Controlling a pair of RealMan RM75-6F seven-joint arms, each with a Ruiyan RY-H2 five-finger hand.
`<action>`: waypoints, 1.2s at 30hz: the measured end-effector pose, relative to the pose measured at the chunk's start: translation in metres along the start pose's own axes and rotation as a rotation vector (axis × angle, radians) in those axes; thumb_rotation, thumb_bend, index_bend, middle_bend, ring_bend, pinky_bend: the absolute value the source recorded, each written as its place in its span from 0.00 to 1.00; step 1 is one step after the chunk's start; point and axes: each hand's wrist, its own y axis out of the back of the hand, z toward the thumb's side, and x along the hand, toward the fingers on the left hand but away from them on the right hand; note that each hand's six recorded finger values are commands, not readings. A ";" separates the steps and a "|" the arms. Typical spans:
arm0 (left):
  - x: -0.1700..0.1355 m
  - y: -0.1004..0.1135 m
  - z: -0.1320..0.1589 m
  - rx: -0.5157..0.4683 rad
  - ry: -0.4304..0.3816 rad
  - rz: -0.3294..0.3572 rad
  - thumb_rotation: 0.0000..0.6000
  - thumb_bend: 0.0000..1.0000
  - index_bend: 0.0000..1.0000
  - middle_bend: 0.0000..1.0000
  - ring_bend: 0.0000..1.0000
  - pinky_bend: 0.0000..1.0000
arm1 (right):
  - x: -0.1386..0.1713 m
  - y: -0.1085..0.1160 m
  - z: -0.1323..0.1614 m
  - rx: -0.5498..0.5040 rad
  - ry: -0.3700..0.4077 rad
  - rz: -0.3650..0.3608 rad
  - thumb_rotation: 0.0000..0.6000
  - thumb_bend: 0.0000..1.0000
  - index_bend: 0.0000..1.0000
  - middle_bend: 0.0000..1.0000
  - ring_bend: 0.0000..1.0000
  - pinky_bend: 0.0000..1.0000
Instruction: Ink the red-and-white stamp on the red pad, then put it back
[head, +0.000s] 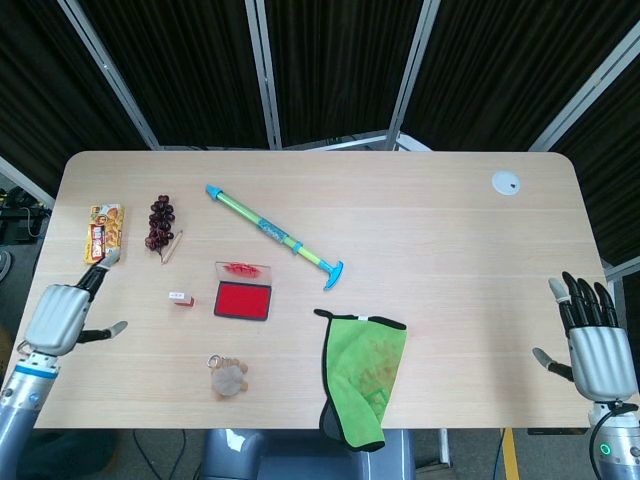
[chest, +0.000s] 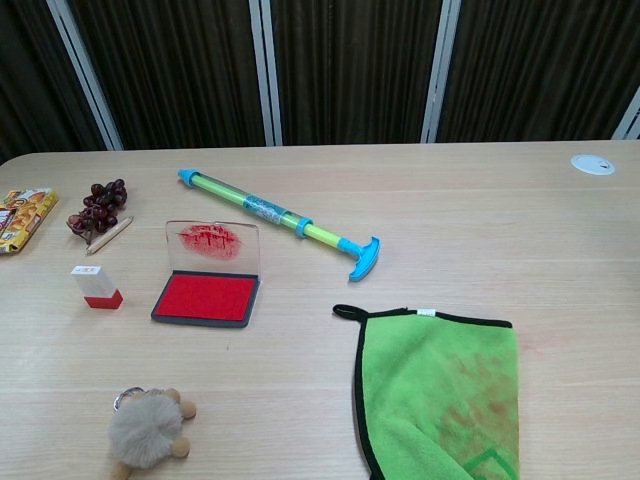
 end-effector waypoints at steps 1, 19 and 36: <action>0.006 -0.005 0.002 0.006 -0.002 -0.020 1.00 0.00 0.10 0.23 0.92 0.93 | 0.000 -0.001 0.000 0.006 -0.003 0.004 1.00 0.00 0.00 0.00 0.00 0.00; 0.068 -0.077 0.010 0.152 0.019 -0.182 1.00 0.14 0.49 0.38 0.93 0.94 | -0.002 -0.009 -0.008 0.035 -0.032 0.028 1.00 0.00 0.00 0.00 0.00 0.00; 0.082 -0.098 0.018 0.186 0.076 -0.203 1.00 0.24 0.46 0.40 0.93 0.94 | -0.004 -0.011 -0.013 0.034 -0.046 0.040 1.00 0.00 0.00 0.00 0.00 0.00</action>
